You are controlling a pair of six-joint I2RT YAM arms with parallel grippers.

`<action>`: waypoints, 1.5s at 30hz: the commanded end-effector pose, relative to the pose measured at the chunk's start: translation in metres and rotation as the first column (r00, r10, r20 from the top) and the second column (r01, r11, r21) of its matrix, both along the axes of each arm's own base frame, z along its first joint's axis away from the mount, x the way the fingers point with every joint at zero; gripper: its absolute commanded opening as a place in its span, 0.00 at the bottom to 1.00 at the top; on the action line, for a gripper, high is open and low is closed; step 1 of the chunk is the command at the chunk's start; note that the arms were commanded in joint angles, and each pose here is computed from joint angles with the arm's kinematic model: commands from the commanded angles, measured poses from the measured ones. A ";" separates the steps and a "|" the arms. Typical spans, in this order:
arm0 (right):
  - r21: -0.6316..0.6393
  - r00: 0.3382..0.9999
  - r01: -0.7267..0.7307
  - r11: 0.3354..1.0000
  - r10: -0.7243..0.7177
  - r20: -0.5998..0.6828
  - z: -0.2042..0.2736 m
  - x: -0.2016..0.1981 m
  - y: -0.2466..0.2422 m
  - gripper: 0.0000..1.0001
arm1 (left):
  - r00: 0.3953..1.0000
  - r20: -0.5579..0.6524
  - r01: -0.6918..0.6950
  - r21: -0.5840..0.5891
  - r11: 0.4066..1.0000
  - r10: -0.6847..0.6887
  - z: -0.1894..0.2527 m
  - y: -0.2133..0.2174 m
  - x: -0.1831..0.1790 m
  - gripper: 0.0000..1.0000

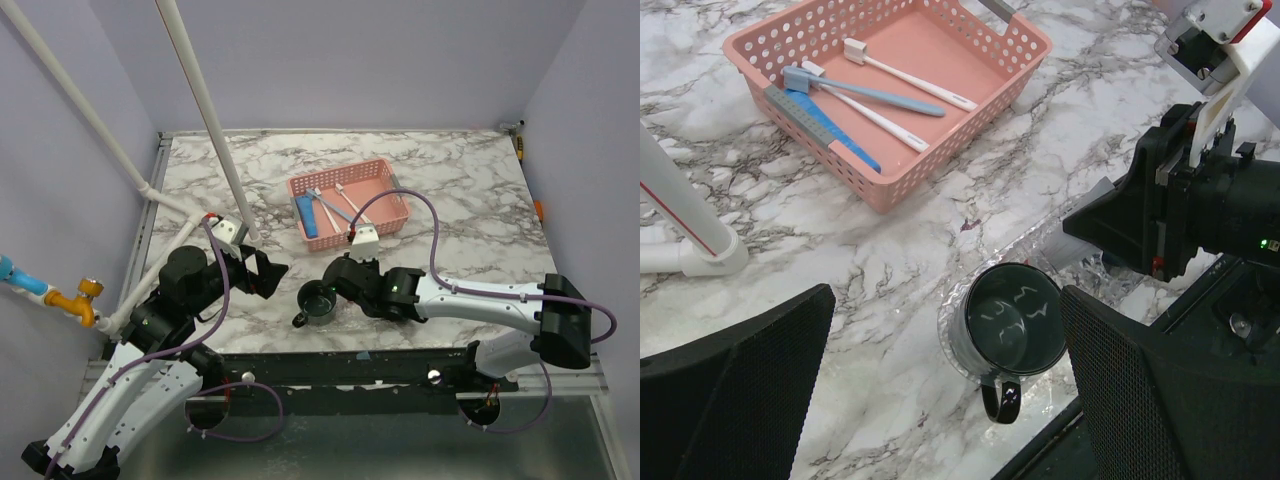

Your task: Prepare toiletry sets of a toothbrush and toothpaste on the tray

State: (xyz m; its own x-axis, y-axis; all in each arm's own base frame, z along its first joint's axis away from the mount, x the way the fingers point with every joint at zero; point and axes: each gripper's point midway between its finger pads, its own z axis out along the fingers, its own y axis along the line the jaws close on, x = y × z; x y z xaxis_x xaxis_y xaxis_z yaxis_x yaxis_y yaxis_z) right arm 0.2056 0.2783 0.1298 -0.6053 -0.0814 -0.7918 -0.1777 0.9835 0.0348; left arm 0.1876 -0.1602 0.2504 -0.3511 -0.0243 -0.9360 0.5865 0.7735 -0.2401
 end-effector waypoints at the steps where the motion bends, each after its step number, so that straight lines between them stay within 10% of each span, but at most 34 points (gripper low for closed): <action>1: 0.043 1.000 0.019 0.999 -0.019 0.016 0.007 0.006 0.011 0.00 | 1.000 0.014 0.021 0.003 1.000 -0.021 0.000 -0.002 0.000 0.94; 30: 0.057 1.000 -0.023 0.998 0.022 0.010 0.005 0.007 0.025 0.01 | 1.000 0.006 0.017 0.015 1.000 -0.018 -0.003 -0.002 0.002 0.94; 45: 0.084 0.999 -0.028 0.996 0.025 0.039 0.035 0.010 0.027 0.44 | 1.000 0.006 0.020 0.015 1.000 -0.020 -0.002 -0.002 0.002 0.94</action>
State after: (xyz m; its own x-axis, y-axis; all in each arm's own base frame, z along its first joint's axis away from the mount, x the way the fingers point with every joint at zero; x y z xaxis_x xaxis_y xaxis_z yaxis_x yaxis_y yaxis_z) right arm 0.2111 0.3012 0.1405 -0.5955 -0.0574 -0.8013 -0.2036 0.9757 0.0814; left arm 0.1895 -0.1609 0.2482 -0.3518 -0.0111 -0.9360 0.5886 0.7749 -0.2304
